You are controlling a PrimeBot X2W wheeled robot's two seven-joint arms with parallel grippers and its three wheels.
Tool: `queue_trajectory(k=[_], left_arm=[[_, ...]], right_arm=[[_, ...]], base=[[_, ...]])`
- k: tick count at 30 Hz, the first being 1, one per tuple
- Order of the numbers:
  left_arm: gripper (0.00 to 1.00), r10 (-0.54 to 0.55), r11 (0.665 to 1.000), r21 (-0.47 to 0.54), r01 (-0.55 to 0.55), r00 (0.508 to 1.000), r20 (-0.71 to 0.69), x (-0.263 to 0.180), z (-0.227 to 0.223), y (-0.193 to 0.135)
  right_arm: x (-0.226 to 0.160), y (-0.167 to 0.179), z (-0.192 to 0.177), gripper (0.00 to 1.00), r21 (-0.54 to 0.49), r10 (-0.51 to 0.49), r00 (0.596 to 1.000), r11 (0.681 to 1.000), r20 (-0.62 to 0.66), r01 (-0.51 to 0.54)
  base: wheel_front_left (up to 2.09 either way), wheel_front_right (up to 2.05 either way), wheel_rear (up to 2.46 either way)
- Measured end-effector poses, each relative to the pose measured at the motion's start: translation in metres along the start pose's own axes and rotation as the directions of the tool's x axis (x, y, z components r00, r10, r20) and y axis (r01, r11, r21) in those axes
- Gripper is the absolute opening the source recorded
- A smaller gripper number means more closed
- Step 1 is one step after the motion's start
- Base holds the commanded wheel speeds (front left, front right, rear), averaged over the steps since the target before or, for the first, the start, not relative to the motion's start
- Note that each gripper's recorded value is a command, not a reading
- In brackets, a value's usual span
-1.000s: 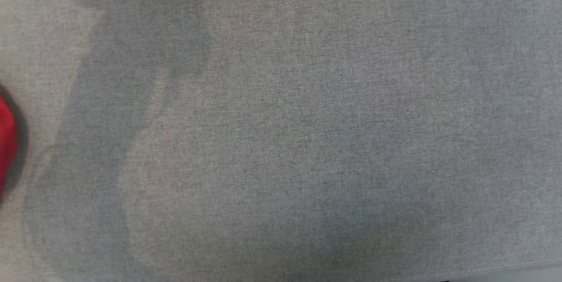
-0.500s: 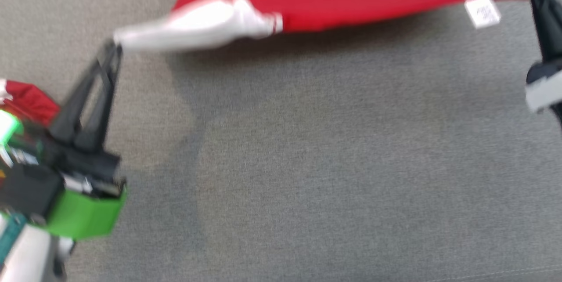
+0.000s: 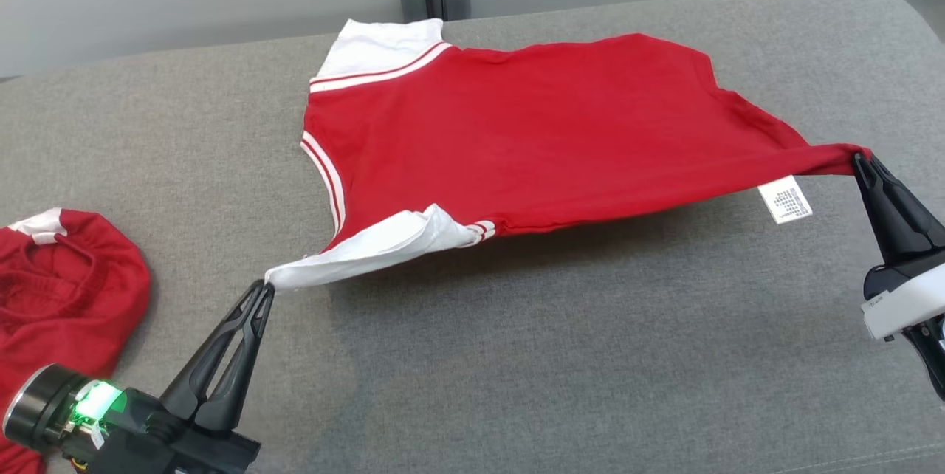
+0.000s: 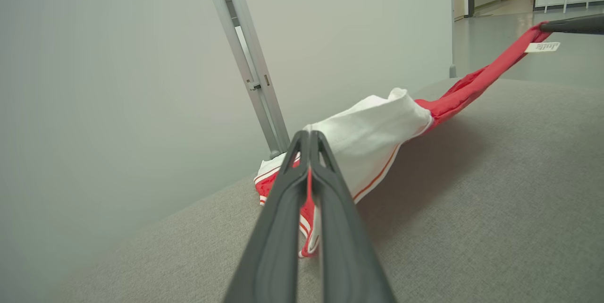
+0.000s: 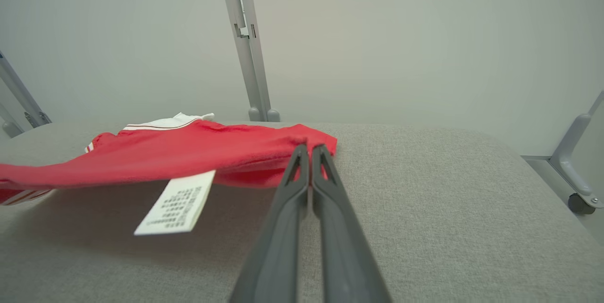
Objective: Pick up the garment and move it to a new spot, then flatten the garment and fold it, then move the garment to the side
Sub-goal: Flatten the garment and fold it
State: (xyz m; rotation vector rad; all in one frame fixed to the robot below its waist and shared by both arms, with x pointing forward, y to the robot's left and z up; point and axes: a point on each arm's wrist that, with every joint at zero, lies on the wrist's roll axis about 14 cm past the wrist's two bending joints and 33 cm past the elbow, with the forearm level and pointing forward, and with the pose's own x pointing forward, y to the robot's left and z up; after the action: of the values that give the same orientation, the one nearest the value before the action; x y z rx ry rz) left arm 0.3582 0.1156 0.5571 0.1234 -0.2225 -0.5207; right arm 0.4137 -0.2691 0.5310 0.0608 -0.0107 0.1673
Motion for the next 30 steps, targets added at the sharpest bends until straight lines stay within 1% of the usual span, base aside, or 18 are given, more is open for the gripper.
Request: queue_trajectory(k=[5, 7, 9, 11, 13, 14, 16, 19, 22, 25, 30], left_arm=[[0.0, 0.017, 0.999, 0.038, -0.02, 0.997, 0.072, 0.005, 0.023, 0.007], [0.0, 0.005, 0.997, 0.073, -0.015, 0.991, 0.135, 0.014, 0.042, 0.012], [0.0, -0.022, 0.99, 0.138, -0.009, 0.976, 0.216, 0.025, 0.069, 0.02], [0.0, -0.047, 0.978, 0.206, -0.014, 0.957, 0.286, 0.035, 0.096, 0.029], [0.0, -0.089, 0.956, 0.292, -0.02, 0.931, 0.355, 0.047, 0.13, 0.037], [0.0, -0.104, 0.948, 0.317, -0.022, 0.92, 0.378, 0.052, 0.143, 0.039], [0.0, -0.156, 0.922, 0.386, -0.021, 0.894, 0.421, 0.065, 0.172, 0.041], [0.0, -0.22, 0.892, 0.451, -0.006, 0.868, 0.446, 0.083, 0.202, 0.041], [0.0, -0.263, 0.863, 0.506, -0.003, 0.851, 0.455, 0.103, 0.225, 0.045], [0.0, -0.28, 0.852, 0.523, 0.001, 0.846, 0.454, 0.127, 0.237, 0.053], [0.0, -0.269, 0.838, 0.545, 0.026, 0.889, 0.371, 0.181, 0.223, 0.073]], right_arm=[[-0.002, 0.003, 0.023, 0.0, -0.026, 0.014, 0.998, 1.0, 0.061, -0.012], [0.001, 0.002, 0.041, 0.0, -0.059, 0.027, 0.995, 0.998, 0.1, -0.021], [0.008, -0.002, 0.071, 0.0, -0.111, 0.041, 0.985, 0.994, 0.166, -0.023], [0.013, -0.005, 0.1, 0.0, -0.158, 0.059, 0.973, 0.987, 0.225, -0.024], [0.019, -0.005, 0.131, 0.0, -0.208, 0.083, 0.955, 0.978, 0.284, -0.023], [0.021, -0.005, 0.143, 0.0, -0.225, 0.093, 0.948, 0.974, 0.305, -0.023], [0.028, -0.005, 0.17, 0.0, -0.264, 0.112, 0.932, 0.964, 0.345, -0.018], [0.039, -0.004, 0.199, 0.0, -0.307, 0.132, 0.918, 0.952, 0.375, -0.011], [0.053, -0.003, 0.214, 0.0, -0.338, 0.144, 0.917, 0.941, 0.372, -0.01], [0.071, -0.005, 0.22, 0.0, -0.357, 0.14, 0.925, 0.934, 0.353, -0.005], [0.114, -0.012, 0.213, 0.0, -0.365, 0.117, 0.947, 0.931, 0.3, 0.001]], base=[[0.0, 0.0, 0.0], [0.0, 0.0, 0.0], [0.0, 0.0, 0.0], [0.0, 0.0, 0.0], [0.0, 0.0, 0.0], [0.0, 0.0, 0.0], [0.0, 0.0, 0.0], [0.0, 0.0, 0.0], [0.0, 0.0, 0.0], [0.0, 0.0, 0.0], [0.0, 0.0, 0.0]])
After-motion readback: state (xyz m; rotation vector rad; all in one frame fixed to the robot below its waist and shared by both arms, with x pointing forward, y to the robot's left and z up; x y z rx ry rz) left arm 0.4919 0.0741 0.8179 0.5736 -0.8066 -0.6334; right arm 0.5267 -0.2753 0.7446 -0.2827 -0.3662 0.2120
